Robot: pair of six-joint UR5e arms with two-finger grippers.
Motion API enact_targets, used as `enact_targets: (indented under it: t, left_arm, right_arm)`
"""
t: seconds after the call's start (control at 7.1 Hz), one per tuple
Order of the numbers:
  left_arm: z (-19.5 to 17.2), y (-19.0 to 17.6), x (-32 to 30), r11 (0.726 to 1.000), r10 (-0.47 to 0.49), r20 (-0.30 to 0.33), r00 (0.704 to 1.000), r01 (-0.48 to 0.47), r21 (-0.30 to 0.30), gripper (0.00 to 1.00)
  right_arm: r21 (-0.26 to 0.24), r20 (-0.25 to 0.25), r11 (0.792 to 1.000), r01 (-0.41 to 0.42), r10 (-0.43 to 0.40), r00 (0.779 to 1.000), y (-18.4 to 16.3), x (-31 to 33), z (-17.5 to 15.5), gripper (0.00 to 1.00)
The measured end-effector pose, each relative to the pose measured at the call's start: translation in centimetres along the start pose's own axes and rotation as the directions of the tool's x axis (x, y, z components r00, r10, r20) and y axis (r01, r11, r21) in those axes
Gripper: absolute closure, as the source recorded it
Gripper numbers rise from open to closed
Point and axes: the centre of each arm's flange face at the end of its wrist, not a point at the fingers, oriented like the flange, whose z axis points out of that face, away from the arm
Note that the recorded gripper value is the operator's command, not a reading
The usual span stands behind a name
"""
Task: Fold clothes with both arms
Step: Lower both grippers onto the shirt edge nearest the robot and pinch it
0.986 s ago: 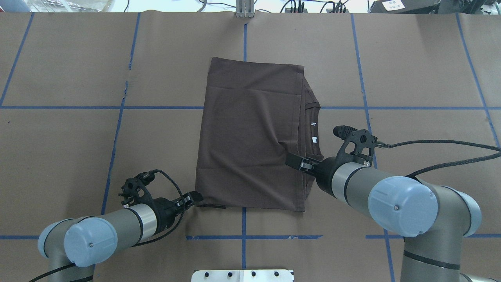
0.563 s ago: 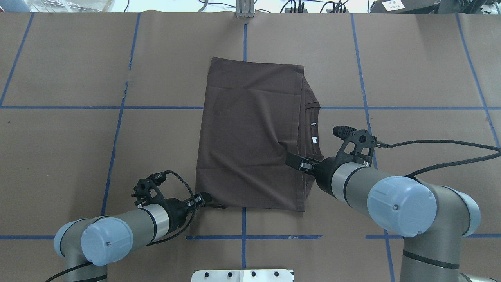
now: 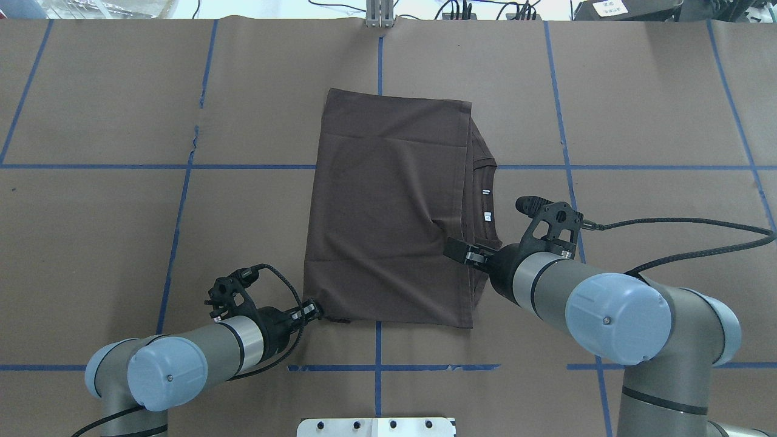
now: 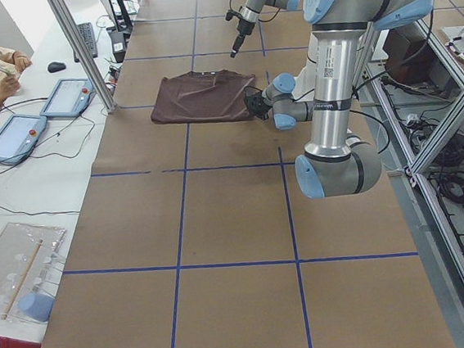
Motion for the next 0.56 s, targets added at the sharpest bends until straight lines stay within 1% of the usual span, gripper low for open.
enact_targets:
  t: [0.14,0.28,0.42,0.56]
  left_arm:
    - [-0.2,0.1,0.4,1.000,-0.001,-0.009,1.000,0.001,-0.003,1.00]
    - [-0.4,0.3,1.0,1.000,-0.004,-0.020,1.000,0.004,-0.006,1.00]
    - [-0.5,0.4,1.5,1.000,-0.006,-0.028,1.000,0.006,-0.009,1.00]
    - [-0.5,0.5,1.8,1.000,-0.007,-0.033,0.999,0.007,-0.011,1.00]
  right_arm:
    - [0.008,-0.008,0.999,-0.034,0.035,0.999,0.3,0.0,0.5,0.15]
    - [0.012,-0.028,0.996,-0.093,0.093,0.995,0.9,-0.2,1.0,0.17]
    - [0.012,-0.072,0.990,-0.140,0.140,0.988,2.0,-0.7,1.4,0.17]
    - [0.015,-0.128,0.986,-0.163,0.164,0.978,3.6,-1.4,1.9,0.17]
